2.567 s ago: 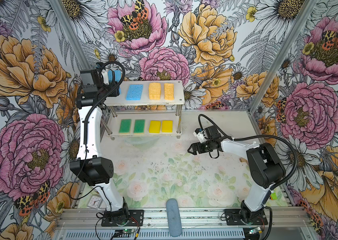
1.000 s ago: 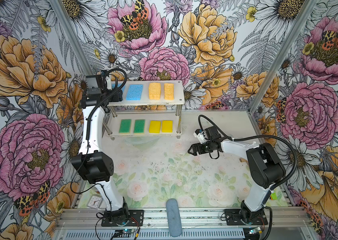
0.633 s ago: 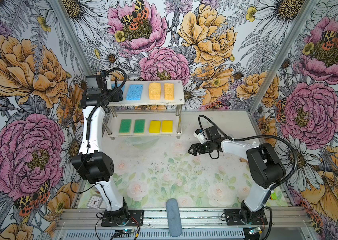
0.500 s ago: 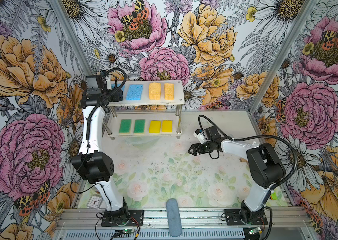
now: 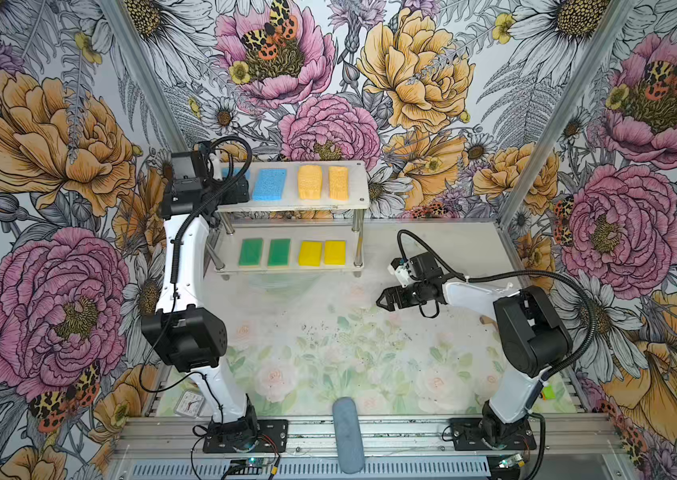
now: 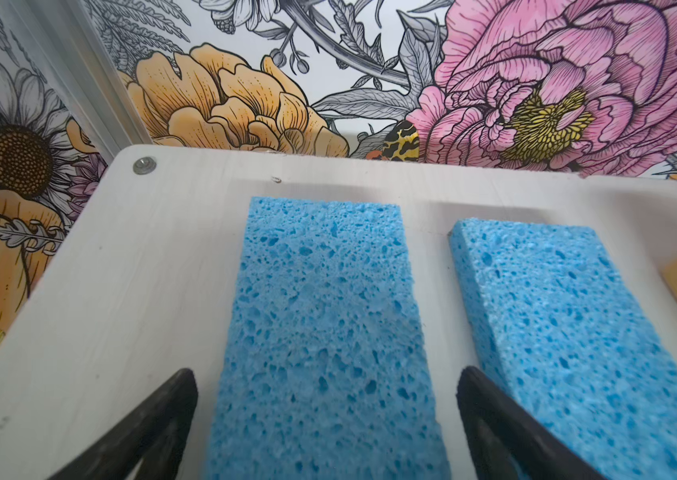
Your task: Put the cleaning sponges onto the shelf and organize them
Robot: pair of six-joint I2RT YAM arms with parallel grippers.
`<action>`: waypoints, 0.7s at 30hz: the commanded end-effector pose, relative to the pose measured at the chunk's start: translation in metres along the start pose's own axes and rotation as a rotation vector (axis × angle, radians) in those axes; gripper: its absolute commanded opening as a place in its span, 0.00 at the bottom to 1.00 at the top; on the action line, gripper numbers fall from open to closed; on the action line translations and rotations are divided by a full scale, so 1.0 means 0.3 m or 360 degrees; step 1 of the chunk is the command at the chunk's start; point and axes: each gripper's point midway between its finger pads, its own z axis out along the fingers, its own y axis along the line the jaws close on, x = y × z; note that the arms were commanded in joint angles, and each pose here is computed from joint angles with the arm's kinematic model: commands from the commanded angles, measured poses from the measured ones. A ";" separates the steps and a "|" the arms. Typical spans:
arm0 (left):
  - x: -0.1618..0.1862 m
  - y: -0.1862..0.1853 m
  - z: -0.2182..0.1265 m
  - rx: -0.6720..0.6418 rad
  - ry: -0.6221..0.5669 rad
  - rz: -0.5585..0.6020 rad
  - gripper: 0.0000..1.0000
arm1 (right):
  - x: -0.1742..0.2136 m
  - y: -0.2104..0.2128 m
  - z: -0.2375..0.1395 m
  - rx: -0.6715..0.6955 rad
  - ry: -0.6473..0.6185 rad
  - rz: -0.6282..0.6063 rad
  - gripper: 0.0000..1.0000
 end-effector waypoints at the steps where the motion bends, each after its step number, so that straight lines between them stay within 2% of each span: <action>1: -0.059 -0.002 -0.072 0.0011 -0.0104 0.0010 0.99 | -0.044 0.011 -0.050 0.0011 -0.0089 -0.0046 0.96; 7: -0.073 -0.010 -0.107 0.0014 -0.0128 0.0005 0.99 | -0.080 0.042 -0.100 -0.0018 -0.0153 -0.0077 0.96; 14: -0.047 -0.054 -0.196 0.0058 -0.0147 0.0014 0.99 | -0.131 0.082 -0.223 0.0019 -0.0250 -0.0175 0.96; 21: 0.008 -0.159 -0.325 0.0114 -0.0347 0.0039 0.99 | -0.169 0.061 -0.354 0.0179 -0.0332 -0.0309 0.97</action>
